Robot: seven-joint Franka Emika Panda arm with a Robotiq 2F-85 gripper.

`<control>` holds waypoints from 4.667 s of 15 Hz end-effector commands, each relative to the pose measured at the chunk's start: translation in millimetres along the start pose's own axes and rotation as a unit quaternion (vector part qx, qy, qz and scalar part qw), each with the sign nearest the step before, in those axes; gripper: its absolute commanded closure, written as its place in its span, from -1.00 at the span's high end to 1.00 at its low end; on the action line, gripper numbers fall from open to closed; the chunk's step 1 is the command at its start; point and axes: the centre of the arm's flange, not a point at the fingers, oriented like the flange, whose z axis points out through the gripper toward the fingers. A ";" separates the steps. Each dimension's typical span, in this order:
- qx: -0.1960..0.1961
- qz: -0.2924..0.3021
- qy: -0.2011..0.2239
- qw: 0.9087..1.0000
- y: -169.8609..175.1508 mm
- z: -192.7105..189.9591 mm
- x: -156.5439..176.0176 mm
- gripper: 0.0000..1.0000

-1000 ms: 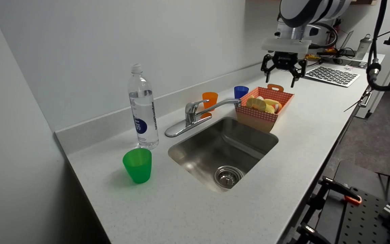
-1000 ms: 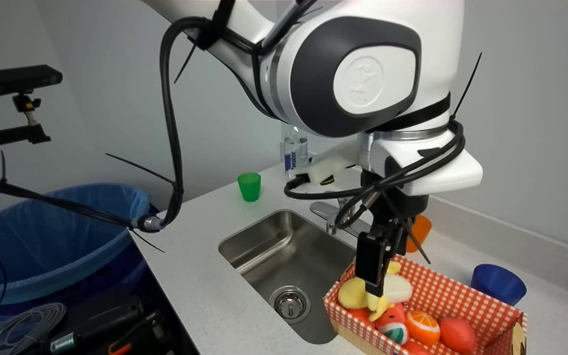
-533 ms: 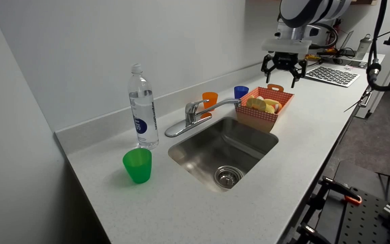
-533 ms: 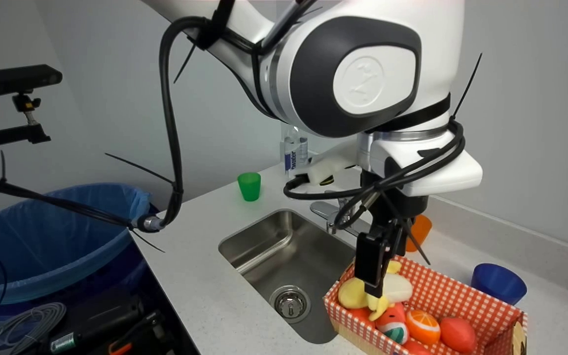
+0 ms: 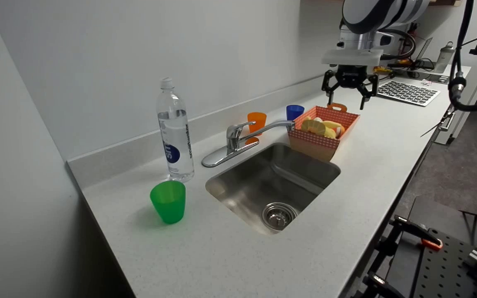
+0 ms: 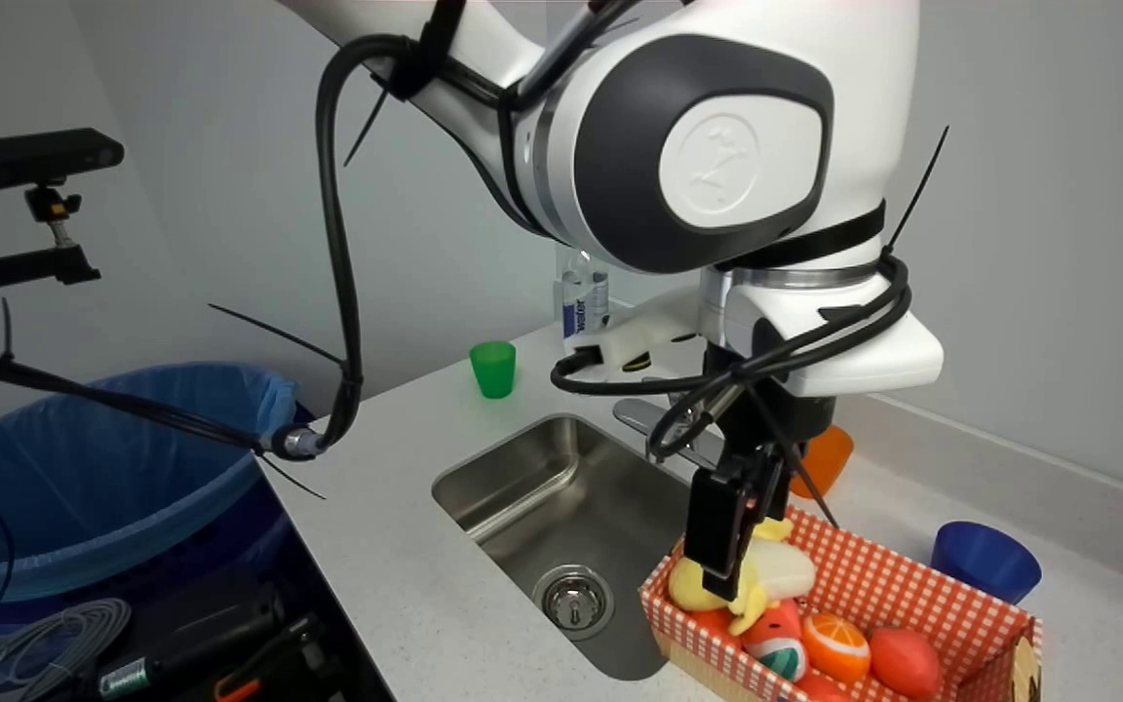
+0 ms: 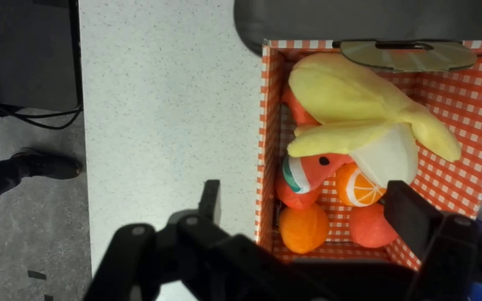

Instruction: Move the basket forward.

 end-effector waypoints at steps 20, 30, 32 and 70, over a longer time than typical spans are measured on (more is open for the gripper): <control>-0.024 -0.037 -0.003 0.999 53.0 12.1 -83.5 1.00; -0.033 -0.117 0.001 0.993 40.2 17.5 -73.7 1.00; -0.038 -0.153 0.000 0.987 35.6 18.0 -70.1 1.00; -0.086 -0.491 -0.011 0.867 15.6 -5.6 -19.2 1.00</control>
